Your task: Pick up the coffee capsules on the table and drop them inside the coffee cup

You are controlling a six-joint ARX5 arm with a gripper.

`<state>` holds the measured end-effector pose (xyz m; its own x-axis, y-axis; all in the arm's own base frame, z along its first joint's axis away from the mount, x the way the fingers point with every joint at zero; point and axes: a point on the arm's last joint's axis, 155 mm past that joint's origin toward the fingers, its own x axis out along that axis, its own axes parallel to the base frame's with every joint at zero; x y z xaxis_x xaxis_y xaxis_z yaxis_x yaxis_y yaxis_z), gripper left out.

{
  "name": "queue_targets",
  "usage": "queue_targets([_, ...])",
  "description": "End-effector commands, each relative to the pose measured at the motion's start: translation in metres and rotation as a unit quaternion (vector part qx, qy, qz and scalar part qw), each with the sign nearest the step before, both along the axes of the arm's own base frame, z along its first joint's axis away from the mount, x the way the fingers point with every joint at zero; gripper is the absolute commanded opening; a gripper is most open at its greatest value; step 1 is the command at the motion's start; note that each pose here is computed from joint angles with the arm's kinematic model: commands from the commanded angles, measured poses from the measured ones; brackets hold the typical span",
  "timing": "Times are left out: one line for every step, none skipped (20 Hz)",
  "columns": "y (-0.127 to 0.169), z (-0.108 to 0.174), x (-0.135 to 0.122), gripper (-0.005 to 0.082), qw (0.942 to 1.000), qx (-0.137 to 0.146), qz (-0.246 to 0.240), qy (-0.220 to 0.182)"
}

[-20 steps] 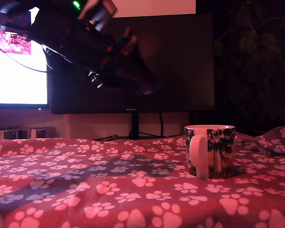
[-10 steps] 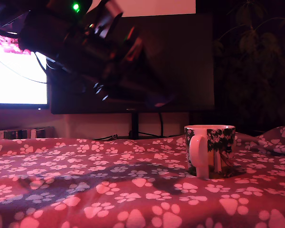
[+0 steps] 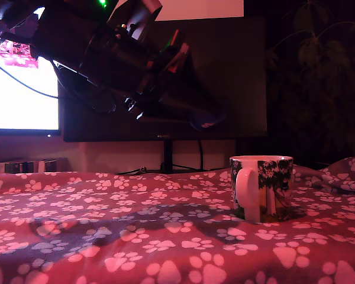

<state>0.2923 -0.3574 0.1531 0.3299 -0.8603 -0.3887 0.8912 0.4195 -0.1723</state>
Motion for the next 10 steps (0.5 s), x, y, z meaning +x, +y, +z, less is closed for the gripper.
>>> queue_targets([-0.003,0.007,-0.002,0.0267,0.9999,-0.006,-0.006,-0.011])
queue_targets([-0.005,0.009,-0.003,0.0267,0.9999,-0.008,-0.008,-0.013])
queue_targets([-0.007,0.011,-0.003,0.0267,0.9998,-0.009,-0.010,-0.014])
queue_targets([-0.009,0.013,-0.003,0.0267,0.9998,-0.010,-0.010,-0.017])
queue_targets([-0.011,0.016,-0.003,0.0267,0.9997,-0.011,-0.010,-0.019])
queue_targets([-0.014,0.018,-0.003,0.0267,0.9997,-0.011,-0.009,-0.022])
queue_targets([-0.017,0.021,-0.004,0.0267,0.9996,-0.012,-0.011,-0.025])
queue_targets([-0.019,0.023,-0.005,0.0267,0.9995,-0.012,-0.011,-0.027])
queue_targets([-0.021,0.026,-0.005,0.0267,0.9994,-0.012,-0.010,-0.030])
queue_targets([-0.023,0.026,-0.005,0.0267,0.9994,-0.011,-0.009,-0.032])
